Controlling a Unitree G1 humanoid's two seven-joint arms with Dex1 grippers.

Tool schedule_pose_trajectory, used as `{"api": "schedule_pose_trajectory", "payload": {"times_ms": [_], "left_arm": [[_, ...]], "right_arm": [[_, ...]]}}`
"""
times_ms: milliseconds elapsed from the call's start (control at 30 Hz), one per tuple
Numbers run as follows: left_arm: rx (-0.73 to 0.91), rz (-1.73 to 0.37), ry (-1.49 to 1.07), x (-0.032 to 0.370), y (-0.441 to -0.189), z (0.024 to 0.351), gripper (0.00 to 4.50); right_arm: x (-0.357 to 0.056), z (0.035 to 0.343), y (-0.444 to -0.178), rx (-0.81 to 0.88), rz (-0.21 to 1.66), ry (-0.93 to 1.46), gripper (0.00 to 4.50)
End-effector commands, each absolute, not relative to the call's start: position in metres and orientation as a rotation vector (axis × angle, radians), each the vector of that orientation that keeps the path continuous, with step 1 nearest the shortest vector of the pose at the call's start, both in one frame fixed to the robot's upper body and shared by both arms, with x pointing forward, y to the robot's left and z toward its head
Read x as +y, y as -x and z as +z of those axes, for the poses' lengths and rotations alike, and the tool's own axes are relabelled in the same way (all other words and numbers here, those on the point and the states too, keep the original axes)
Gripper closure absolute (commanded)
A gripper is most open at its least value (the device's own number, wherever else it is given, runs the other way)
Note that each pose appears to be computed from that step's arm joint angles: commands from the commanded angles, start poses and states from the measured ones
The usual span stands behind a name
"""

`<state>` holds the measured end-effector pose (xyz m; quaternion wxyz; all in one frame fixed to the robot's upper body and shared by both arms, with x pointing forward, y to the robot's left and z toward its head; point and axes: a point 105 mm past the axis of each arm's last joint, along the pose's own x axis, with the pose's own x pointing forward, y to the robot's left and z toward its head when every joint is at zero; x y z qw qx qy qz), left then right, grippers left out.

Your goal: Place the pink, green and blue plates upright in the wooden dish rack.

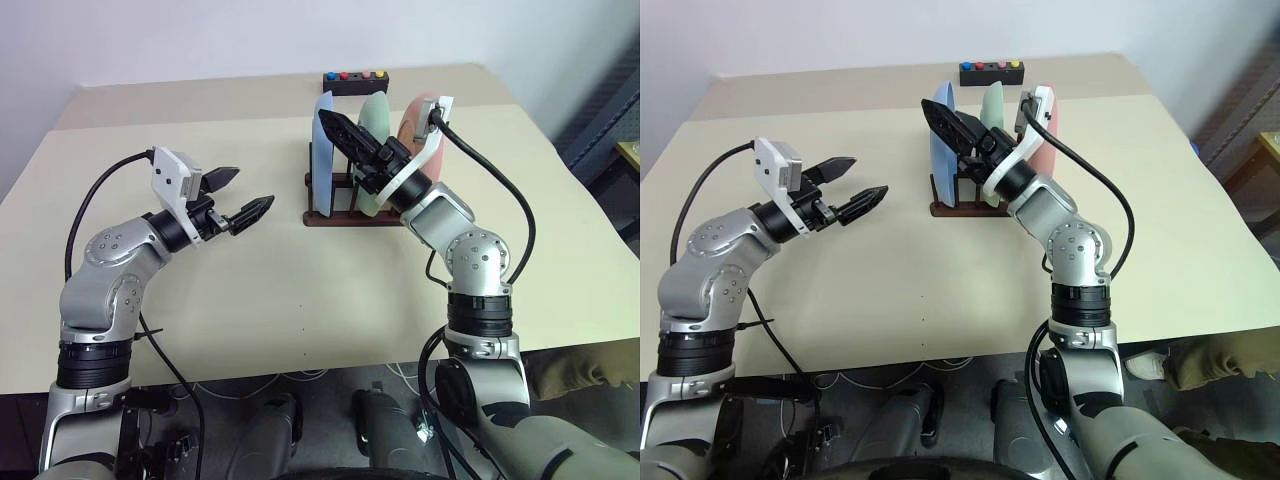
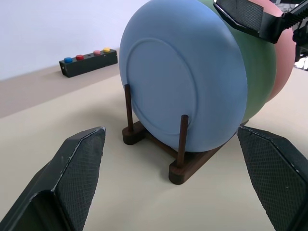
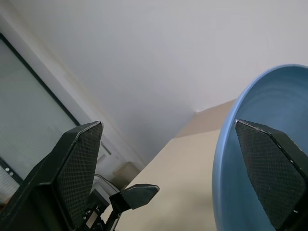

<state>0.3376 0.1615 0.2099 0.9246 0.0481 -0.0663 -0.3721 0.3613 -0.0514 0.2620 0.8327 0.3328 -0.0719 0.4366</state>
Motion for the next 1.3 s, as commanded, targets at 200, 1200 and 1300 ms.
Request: {"api": "schedule_pose_trajectory", "payload": {"times_ms": [200, 1200, 1300], "left_arm": [[-0.19, -0.779, -0.124, 0.158, -0.335, 0.224, 0.0], [-0.168, -1.161, -0.225, 0.182, -0.324, 0.209, 0.0], [-0.039, -1.252, -0.237, 0.189, -0.309, 0.191, 0.0]], "right_arm": [[-0.052, 0.303, -0.338, -0.313, 1.013, -0.657, 0.03], [-0.19, 0.217, -0.245, -0.132, 1.029, 0.431, 0.03], [-0.192, 0.215, -0.241, -0.133, 1.014, 0.427, 0.03]]}}
